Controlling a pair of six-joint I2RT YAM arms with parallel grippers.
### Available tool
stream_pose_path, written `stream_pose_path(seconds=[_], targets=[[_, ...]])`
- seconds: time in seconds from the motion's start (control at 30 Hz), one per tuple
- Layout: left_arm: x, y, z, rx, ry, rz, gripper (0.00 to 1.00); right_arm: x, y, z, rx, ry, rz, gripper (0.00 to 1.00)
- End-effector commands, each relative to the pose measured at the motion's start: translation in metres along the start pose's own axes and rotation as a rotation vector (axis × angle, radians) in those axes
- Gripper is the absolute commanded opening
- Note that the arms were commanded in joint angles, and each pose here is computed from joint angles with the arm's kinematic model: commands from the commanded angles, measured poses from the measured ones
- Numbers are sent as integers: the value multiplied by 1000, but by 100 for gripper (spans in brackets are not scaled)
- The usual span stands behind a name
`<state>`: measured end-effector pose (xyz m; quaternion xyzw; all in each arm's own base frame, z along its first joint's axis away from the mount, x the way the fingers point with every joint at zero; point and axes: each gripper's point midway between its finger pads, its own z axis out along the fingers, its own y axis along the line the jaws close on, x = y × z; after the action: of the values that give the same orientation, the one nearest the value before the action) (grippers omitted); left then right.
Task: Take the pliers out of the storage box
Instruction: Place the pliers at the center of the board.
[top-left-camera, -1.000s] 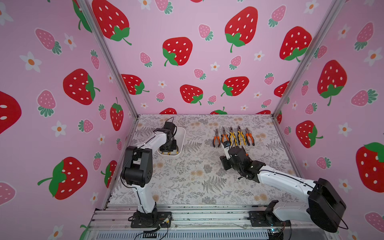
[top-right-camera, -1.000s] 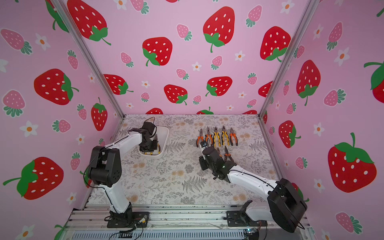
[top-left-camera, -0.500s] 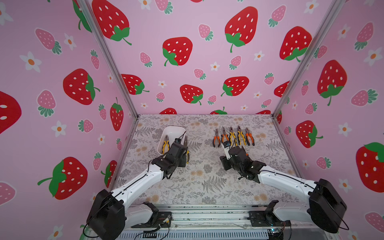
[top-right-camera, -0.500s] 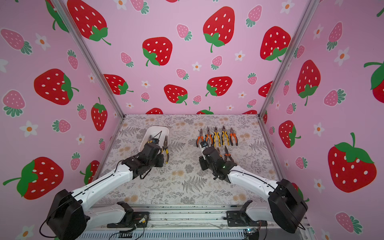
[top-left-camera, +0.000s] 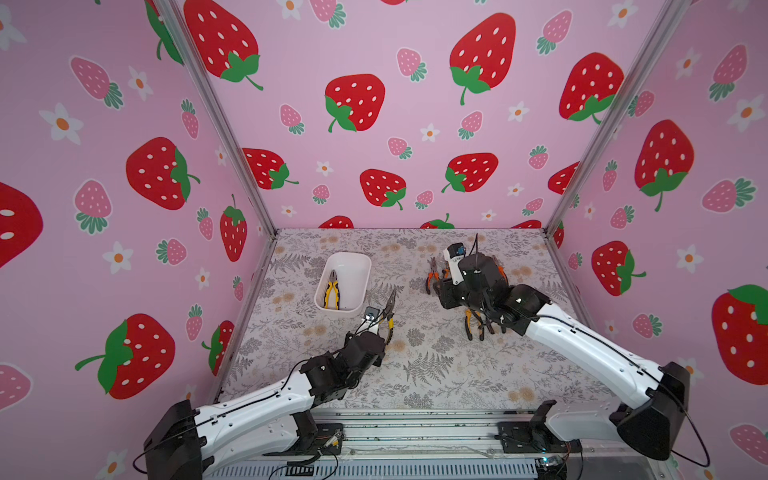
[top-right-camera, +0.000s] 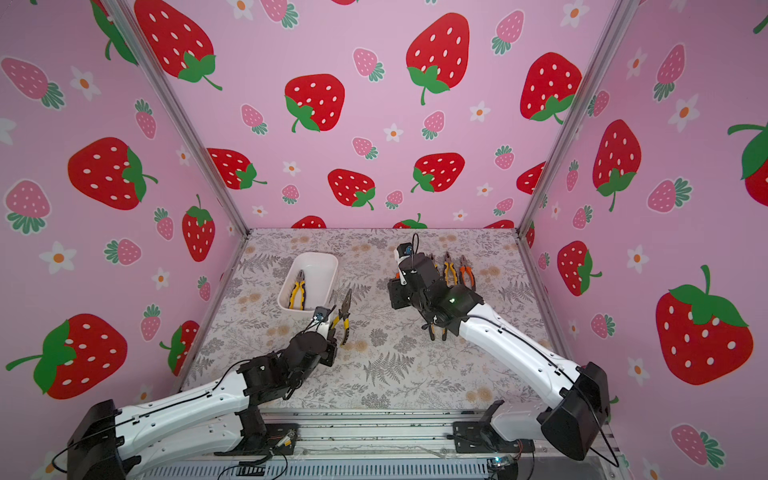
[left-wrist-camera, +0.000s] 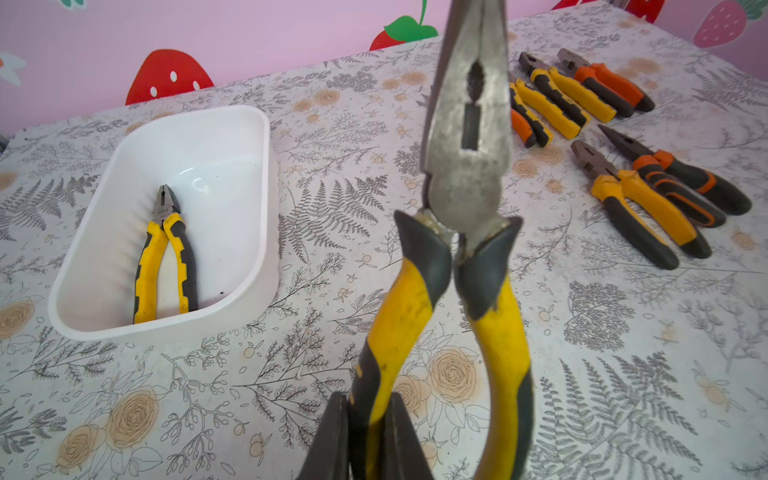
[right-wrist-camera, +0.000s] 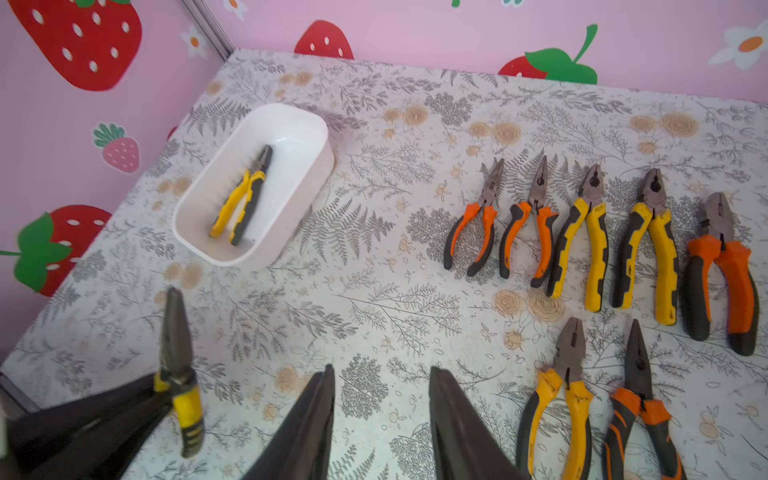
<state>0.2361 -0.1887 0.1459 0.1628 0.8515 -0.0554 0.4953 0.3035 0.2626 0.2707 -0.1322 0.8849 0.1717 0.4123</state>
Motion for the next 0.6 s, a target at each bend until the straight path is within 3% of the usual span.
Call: stream_pose_path(seconds=[0.0, 0.2, 0.57], targets=[[-26, -7, -6, -41, -97, 33, 0, 25, -2, -2, 36, 167, 23, 42], [-29, -26, -5, -49, -99, 116, 0, 33, 8, 8, 40, 259, 123, 45], [-29, -35, -6, -33, -102, 151, 0, 43, 43, 26, -106, 323, 325, 46]])
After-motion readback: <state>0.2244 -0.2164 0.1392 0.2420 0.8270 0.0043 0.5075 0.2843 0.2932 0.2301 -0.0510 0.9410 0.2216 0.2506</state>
